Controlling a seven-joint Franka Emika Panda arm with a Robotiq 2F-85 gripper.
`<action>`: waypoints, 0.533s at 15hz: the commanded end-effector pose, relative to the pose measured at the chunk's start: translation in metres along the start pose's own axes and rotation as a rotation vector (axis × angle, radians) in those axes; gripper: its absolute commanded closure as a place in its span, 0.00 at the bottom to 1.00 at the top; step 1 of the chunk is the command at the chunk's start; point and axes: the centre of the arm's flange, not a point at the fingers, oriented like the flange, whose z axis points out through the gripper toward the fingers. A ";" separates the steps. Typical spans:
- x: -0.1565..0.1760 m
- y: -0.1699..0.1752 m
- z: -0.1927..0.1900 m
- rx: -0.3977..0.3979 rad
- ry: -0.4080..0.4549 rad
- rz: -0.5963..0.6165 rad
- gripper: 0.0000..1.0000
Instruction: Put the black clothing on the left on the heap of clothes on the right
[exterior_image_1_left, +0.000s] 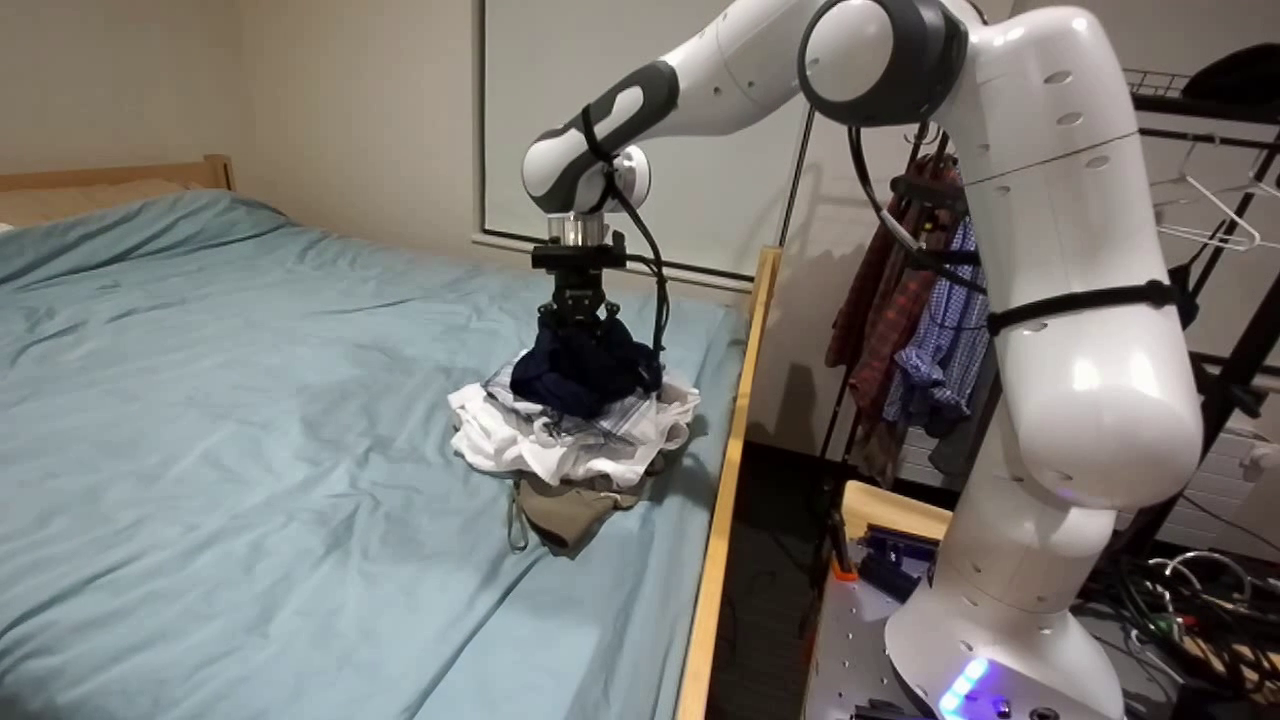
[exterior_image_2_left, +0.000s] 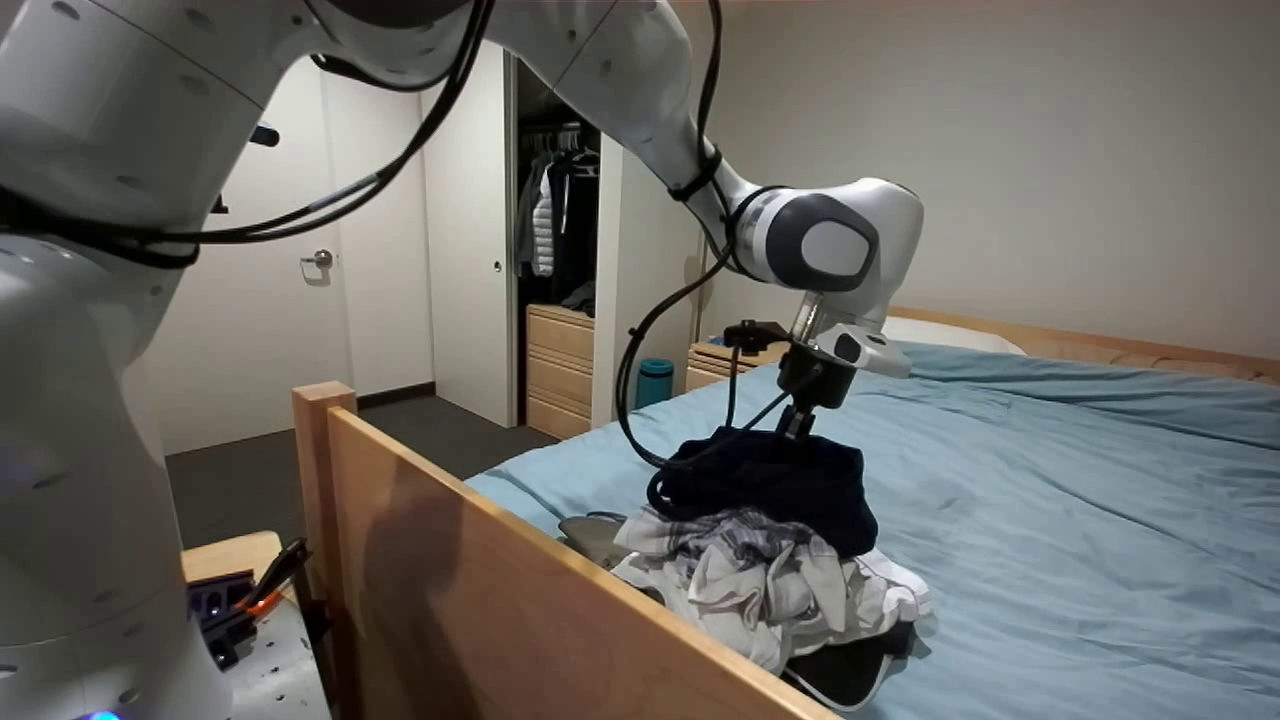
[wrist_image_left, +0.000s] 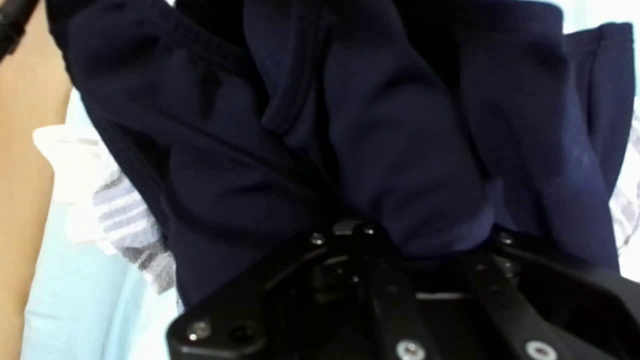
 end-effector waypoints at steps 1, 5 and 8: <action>0.005 0.010 0.000 0.013 -0.011 -0.046 0.55; -0.008 0.037 -0.031 0.056 0.066 -0.077 0.29; -0.023 0.061 -0.064 0.100 0.153 -0.116 0.10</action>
